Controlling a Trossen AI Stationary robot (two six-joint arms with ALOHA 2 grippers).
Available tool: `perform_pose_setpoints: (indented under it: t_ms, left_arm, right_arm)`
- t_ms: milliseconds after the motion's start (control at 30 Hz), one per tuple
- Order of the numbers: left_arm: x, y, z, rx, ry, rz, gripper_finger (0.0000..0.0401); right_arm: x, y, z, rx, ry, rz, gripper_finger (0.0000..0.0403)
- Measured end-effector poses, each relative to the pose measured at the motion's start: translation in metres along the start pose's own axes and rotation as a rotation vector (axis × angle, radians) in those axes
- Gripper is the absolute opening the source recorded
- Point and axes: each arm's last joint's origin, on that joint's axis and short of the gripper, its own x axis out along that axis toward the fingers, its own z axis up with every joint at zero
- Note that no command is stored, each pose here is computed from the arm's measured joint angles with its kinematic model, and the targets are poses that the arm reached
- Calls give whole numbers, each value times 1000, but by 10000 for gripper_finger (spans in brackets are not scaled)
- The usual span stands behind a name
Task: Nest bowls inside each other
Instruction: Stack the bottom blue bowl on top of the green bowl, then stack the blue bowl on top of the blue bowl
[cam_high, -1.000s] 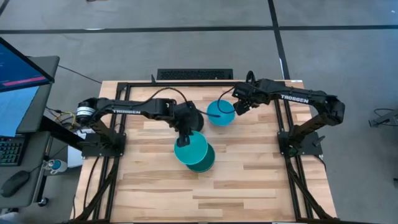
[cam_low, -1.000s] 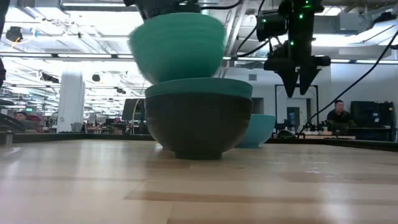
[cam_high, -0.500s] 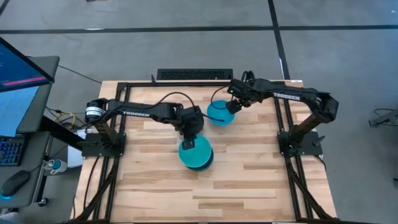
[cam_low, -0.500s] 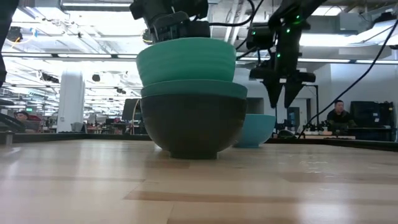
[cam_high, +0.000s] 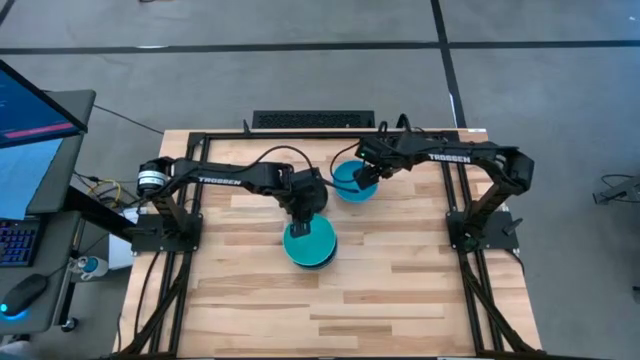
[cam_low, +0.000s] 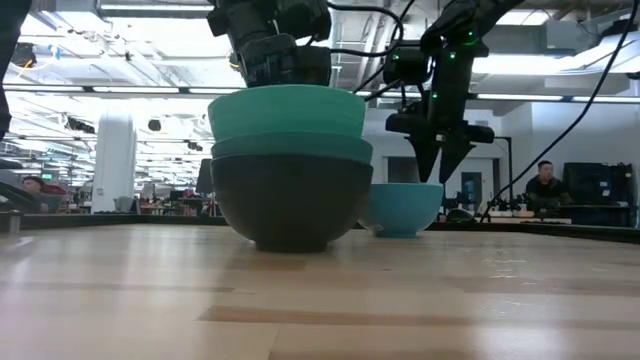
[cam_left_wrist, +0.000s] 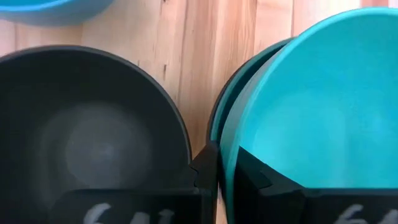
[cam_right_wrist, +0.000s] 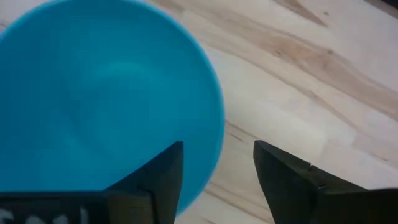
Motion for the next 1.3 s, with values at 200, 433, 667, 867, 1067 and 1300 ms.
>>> perform_pose_setpoints:
  t_ms: [200,433,667,867,1067,1300]
  left_arm:
    - [0,0,1,10,-5,7,19]
    - [7,5,-3,-11,43,15,42]
    - [2,-1,6,-17,-48,5,70]
    - [-3,-3,6,-24,-51,-4,88]
    - [-23,-7,8,-27,-116,-6,90]
    - [-59,-11,7,-27,-220,40,90]
  right_arm:
    - [0,2,-1,6,-2,10,214]
    - [7,1,-7,31,23,25,214]
    - [9,4,-9,26,12,27,201]
    - [19,8,-8,23,35,36,129]
    - [36,16,-11,1,72,21,95]
    - [32,18,-9,4,42,47,83]
